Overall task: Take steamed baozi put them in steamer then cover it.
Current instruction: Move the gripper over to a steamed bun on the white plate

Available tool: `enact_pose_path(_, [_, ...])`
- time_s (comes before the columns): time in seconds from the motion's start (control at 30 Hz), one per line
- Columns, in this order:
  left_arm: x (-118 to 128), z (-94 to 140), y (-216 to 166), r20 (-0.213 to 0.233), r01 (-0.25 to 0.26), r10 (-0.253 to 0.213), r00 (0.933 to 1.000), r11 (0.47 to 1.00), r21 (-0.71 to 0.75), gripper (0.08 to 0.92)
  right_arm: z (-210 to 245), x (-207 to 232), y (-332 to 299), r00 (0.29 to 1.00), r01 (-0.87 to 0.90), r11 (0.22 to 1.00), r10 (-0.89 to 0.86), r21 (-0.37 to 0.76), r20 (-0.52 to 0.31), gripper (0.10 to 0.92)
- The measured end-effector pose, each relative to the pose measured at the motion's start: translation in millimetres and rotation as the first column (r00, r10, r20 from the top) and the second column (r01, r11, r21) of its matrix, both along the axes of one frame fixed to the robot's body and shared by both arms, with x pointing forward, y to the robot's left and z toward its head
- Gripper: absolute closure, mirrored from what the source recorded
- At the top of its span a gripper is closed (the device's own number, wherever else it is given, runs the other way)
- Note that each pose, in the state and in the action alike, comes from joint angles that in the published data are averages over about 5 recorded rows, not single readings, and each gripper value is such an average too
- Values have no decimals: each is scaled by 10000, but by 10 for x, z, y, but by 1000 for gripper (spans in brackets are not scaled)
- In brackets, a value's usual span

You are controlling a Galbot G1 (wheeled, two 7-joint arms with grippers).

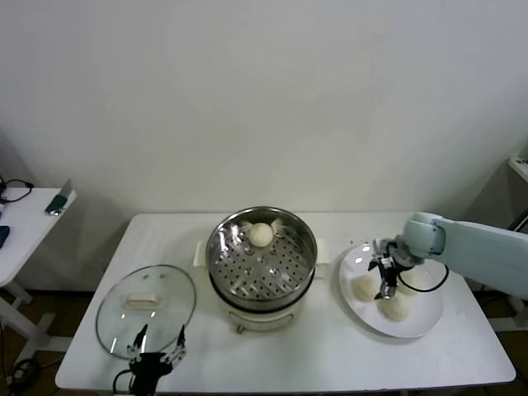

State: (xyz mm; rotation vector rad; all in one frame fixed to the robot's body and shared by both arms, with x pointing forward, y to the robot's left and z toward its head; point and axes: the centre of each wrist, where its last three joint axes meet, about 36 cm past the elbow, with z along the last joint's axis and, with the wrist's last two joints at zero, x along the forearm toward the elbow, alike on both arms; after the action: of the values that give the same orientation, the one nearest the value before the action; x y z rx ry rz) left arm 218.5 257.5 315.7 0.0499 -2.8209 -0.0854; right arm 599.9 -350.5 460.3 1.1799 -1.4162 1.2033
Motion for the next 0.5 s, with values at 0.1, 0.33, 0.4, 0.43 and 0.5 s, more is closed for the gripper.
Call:
enact_pose_path(0.1, [-6, -1, 7, -8, -16, 16, 10000, 10000, 15, 177, -59, 10, 23, 10000, 57, 10000, -57, 0, -35, 200])
enact_pose_path(0.33, [-15, -3, 15, -21, -52, 52, 10000, 10000, 29, 177, -119, 56, 91, 9999, 111, 9999, -111, 54, -2, 272])
enact_pose_path(0.4, [-15, -4, 11, -16, -60, 61, 10000, 10000, 21, 177, -119, 65, 102, 9999, 102, 9999, -101, 73, -9, 291])
enact_pose_path(0.43, [-14, -4, 8, -13, -64, 64, 10000, 10000, 16, 177, -117, 69, 106, 10000, 96, 9999, -96, 87, -16, 298])
enact_pose_path(0.5, [-15, -5, 3, -5, -68, 68, 10000, 10000, 7, 177, -109, 76, 111, 10000, 87, 9999, -87, 120, -30, 304])
